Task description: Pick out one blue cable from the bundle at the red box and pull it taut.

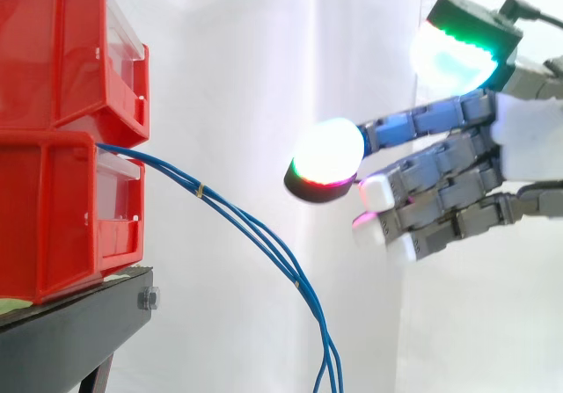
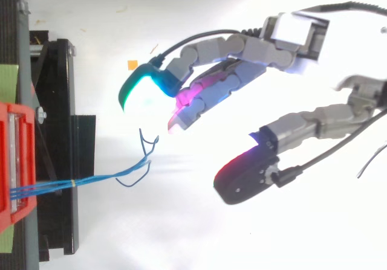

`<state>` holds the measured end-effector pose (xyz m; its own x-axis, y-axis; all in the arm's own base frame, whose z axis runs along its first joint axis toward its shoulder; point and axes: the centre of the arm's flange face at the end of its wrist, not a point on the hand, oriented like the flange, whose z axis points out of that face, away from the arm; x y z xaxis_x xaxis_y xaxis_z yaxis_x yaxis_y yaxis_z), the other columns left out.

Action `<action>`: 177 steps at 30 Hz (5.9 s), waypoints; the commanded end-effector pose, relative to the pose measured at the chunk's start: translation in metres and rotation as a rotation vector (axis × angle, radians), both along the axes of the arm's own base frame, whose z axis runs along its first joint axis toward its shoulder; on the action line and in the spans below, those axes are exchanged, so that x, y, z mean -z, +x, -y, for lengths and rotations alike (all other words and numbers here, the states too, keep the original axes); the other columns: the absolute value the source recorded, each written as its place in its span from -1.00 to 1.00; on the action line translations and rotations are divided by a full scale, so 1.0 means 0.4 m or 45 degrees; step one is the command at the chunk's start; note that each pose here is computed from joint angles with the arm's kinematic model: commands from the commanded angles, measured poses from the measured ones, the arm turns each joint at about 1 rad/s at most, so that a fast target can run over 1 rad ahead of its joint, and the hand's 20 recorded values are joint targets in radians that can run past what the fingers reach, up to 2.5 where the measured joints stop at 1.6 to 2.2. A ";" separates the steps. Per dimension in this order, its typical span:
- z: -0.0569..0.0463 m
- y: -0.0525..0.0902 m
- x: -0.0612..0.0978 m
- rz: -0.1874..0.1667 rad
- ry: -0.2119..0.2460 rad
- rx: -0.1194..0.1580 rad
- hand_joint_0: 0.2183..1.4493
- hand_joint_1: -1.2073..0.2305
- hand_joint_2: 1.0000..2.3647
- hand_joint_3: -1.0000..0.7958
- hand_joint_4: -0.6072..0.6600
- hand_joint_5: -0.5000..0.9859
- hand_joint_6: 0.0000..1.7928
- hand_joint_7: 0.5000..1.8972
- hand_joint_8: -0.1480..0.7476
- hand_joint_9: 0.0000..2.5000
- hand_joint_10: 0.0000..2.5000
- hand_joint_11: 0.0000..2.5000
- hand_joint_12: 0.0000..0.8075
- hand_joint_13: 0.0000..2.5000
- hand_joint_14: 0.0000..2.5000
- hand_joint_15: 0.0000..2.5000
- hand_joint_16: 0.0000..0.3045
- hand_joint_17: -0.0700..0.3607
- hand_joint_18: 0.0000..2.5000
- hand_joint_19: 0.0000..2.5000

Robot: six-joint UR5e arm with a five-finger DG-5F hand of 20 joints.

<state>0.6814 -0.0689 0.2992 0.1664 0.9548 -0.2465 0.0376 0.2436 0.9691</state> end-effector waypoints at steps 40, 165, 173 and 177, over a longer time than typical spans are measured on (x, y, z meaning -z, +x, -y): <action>-0.061 0.199 0.215 0.091 0.040 0.043 -0.58 -0.15 -1.00 -0.44 0.26 -0.54 -0.44 -0.66 -0.12 -0.35 -0.99 -0.77 -0.26 -0.50 -0.99 -0.84 -0.68 -0.16 -0.65 -0.70; -0.092 0.252 0.186 0.058 0.213 -0.106 -0.42 -0.24 -0.99 -0.03 0.11 -0.48 -0.02 -0.55 0.05 -0.19 -0.98 -0.51 -0.13 -0.32 -0.99 -0.69 -0.61 -0.06 -0.40 -0.60; -0.095 0.250 0.186 0.051 0.258 -0.121 -0.41 -0.27 -0.99 -0.02 0.08 -0.49 -0.01 -0.57 0.04 -0.19 -0.98 -0.50 -0.13 -0.32 -0.99 -0.68 -0.61 -0.05 -0.40 -0.60; -0.094 0.253 0.180 0.056 0.270 -0.126 -0.41 -0.28 -0.99 -0.02 0.06 -0.49 0.01 -0.61 0.03 -0.20 -0.98 -0.47 -0.14 -0.33 -0.99 -0.68 -0.61 -0.06 -0.40 -0.60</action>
<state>0.7816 -0.0315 0.2252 0.0794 0.9960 -0.0413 -0.0166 0.0428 0.9989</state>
